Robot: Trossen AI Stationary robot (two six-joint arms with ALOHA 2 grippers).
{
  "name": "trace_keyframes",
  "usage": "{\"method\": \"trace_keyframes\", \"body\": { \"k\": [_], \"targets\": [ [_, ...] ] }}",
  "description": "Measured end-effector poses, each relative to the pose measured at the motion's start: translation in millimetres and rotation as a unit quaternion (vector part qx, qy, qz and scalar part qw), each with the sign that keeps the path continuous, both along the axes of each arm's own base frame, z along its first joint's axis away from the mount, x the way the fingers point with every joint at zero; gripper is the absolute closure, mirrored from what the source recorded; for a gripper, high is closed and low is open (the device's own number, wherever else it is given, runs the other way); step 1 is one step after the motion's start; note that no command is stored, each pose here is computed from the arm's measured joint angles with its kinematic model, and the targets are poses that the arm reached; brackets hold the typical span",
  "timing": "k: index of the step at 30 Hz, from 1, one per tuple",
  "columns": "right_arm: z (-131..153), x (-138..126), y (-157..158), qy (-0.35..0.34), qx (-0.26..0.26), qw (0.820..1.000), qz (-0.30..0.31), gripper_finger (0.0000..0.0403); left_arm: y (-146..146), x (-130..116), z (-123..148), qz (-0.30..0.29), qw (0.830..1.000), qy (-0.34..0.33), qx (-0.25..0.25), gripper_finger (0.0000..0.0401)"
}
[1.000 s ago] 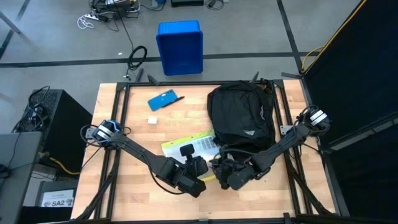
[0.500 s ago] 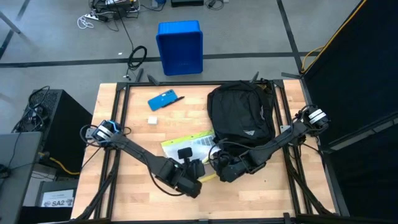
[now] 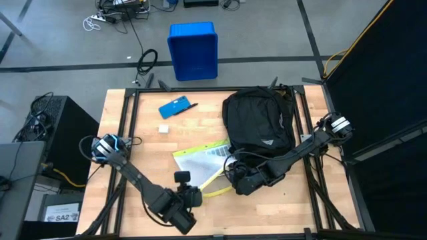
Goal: Unpack backpack
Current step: Put the white game card into the white zip bag
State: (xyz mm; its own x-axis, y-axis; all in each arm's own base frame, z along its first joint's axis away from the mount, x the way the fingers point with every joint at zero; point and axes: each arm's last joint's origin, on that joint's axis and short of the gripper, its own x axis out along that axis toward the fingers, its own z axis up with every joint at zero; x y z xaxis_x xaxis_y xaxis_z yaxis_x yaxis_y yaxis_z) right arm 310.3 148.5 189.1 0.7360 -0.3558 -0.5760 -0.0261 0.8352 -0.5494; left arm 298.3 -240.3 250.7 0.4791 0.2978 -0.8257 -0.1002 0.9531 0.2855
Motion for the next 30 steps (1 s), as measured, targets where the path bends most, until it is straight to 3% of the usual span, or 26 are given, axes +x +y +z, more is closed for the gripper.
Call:
{"method": "trace_keyframes", "body": {
  "k": [5,15,20,25,28,30],
  "targets": [
    [-1,1,-4,0.006,-0.002,1.0,-0.004,0.0363,0,-1,-14,-0.002,1.0,0.0,-0.002,0.0341],
    [-2,2,-6,0.018,0.01,1.0,0.003,0.0363,8,-3,-27,0.007,0.999,0.003,0.038,0.0217],
    [-2,2,-6,0.018,0.01,1.0,0.003,0.0363,19,4,-40,0.025,0.999,-0.006,0.037,0.0178],
    [-2,2,-6,0.018,0.01,1.0,0.003,0.0363,26,12,-58,-0.002,0.999,-0.022,0.036,0.0185],
    [-2,2,-6,0.018,0.01,1.0,0.003,0.0363,28,16,-60,-0.004,0.999,-0.028,0.035,0.0232],
    [-2,2,-6,0.019,0.009,1.0,0.004,0.0363,30,18,-60,-0.001,0.999,-0.03,0.034,0.0286]
  ]
}}
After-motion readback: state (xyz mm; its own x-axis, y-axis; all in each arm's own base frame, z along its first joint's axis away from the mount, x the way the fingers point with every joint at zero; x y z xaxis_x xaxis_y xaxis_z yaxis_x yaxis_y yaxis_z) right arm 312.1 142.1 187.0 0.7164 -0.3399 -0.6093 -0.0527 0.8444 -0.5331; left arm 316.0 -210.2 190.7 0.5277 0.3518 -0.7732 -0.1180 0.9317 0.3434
